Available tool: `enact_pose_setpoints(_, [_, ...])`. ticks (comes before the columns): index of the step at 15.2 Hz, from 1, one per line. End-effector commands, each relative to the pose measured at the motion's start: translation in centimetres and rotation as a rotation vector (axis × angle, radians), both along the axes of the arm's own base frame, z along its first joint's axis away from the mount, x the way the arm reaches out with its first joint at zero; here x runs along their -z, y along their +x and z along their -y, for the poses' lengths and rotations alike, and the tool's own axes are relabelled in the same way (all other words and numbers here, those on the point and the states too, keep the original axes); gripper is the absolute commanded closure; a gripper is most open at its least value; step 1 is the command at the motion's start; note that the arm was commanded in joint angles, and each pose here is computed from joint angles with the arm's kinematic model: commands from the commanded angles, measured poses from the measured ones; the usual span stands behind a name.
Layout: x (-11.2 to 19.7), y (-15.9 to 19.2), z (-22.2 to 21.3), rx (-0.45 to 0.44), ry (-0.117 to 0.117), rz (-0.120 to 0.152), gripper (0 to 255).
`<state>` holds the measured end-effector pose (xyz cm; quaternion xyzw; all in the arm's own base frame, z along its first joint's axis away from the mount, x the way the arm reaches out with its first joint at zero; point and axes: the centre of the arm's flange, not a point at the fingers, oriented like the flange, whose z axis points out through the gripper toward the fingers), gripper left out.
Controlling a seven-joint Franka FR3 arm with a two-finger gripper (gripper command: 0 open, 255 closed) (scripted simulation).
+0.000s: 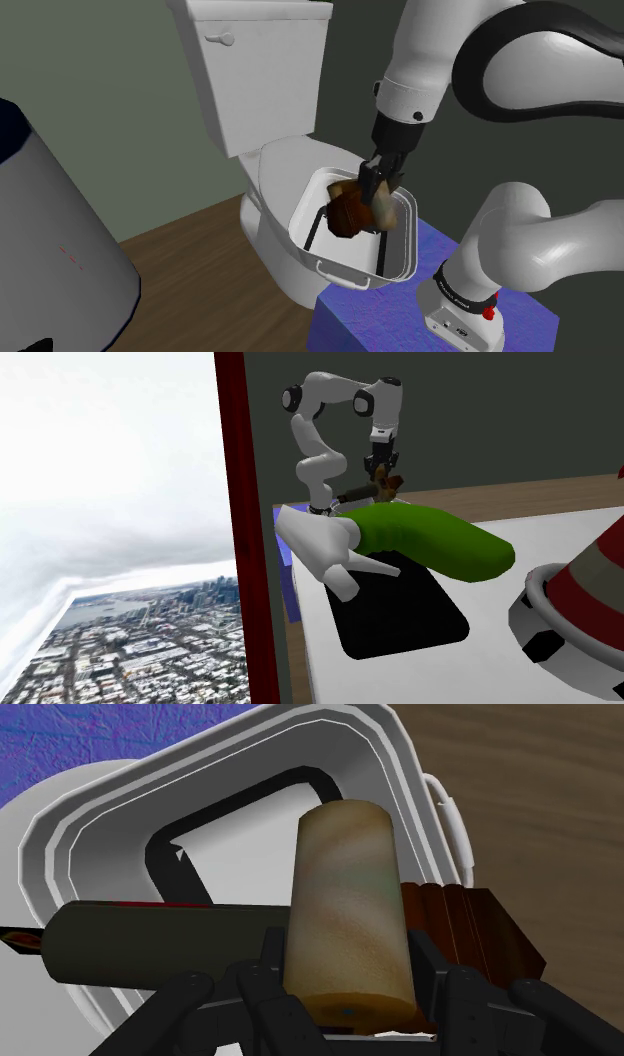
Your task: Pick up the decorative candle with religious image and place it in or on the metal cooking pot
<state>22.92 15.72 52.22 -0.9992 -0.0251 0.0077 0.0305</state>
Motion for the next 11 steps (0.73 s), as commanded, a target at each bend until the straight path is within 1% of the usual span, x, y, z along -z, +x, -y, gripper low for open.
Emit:
enact_pose_setpoints(1, [1.03, 0.1, 0.0, 0.0, 0.001, 0.002, 255])
enact_pose_setpoints(2, [1.87, 0.1, 0.0, 0.0, 0.001, 0.002, 255])
enact_pose_setpoints(10, [1.87, 0.1, 0.0, 0.0, 0.001, 0.002, 255])
enact_pose_setpoints(11, [1.86, 0.11, 0.0, 0.0, 0.001, 0.002, 0])
